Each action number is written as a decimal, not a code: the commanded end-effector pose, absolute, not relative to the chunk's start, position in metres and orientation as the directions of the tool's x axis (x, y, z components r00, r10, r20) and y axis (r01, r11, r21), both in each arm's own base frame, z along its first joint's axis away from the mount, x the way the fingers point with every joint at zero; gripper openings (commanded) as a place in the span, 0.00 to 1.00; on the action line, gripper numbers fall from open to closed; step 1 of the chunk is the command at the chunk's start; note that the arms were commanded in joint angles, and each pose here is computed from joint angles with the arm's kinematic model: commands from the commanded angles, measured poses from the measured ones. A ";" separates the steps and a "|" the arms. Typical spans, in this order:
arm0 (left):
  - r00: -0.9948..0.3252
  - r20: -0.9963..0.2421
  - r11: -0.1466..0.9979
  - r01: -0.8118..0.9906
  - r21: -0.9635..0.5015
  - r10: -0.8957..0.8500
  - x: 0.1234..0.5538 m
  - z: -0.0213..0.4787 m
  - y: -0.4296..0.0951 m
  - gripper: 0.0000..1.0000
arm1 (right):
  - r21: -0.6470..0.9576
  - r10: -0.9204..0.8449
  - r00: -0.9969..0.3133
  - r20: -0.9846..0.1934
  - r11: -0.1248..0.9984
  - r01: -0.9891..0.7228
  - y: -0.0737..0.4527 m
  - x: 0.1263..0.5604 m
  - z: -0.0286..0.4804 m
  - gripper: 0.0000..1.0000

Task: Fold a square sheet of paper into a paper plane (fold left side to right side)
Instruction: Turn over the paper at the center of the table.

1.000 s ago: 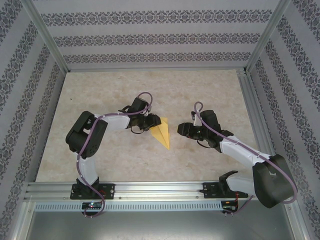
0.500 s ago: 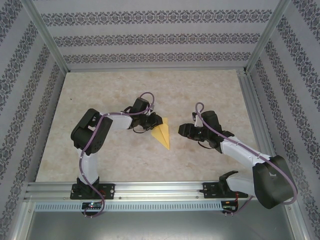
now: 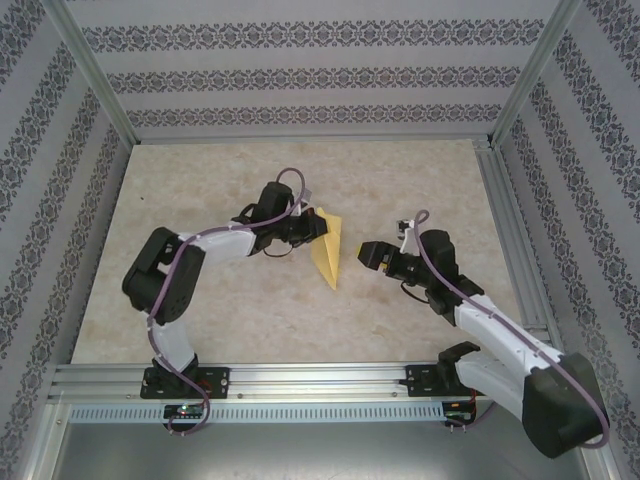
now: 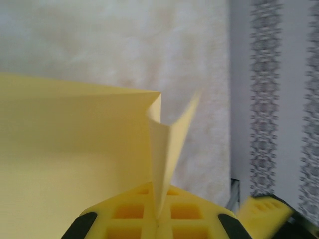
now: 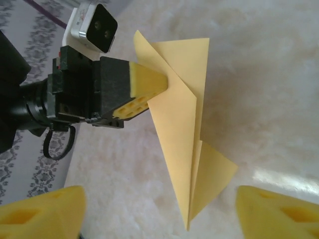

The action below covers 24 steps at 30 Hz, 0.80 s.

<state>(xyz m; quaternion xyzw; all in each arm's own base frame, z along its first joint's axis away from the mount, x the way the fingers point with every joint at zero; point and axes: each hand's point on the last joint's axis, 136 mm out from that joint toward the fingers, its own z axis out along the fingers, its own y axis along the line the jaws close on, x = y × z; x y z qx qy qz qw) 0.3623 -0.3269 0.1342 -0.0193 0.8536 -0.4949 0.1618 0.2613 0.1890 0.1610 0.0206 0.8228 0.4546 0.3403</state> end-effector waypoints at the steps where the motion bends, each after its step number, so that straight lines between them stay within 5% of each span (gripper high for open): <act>1: -0.860 -0.482 0.396 0.388 -0.832 -0.170 0.359 0.227 -0.333 0.03 | 0.783 0.423 -0.682 -0.596 0.497 -0.375 0.188 0.262 0.200 0.93; 10: -0.766 -0.601 0.254 0.549 -0.796 -0.227 0.341 0.329 -0.330 0.03 | 0.776 0.471 -0.619 -0.629 0.325 -0.541 0.200 0.249 0.249 0.98; 19: -0.768 -0.590 0.186 0.561 -0.807 -0.247 0.335 0.349 -0.336 0.04 | 0.771 0.425 -0.658 -0.622 0.184 -0.610 0.233 0.239 0.277 0.98; 24: -0.776 -0.583 0.178 0.555 -0.813 -0.242 0.332 0.348 -0.339 0.04 | 0.774 0.416 -0.667 -0.618 0.169 -0.611 0.242 0.242 0.282 0.87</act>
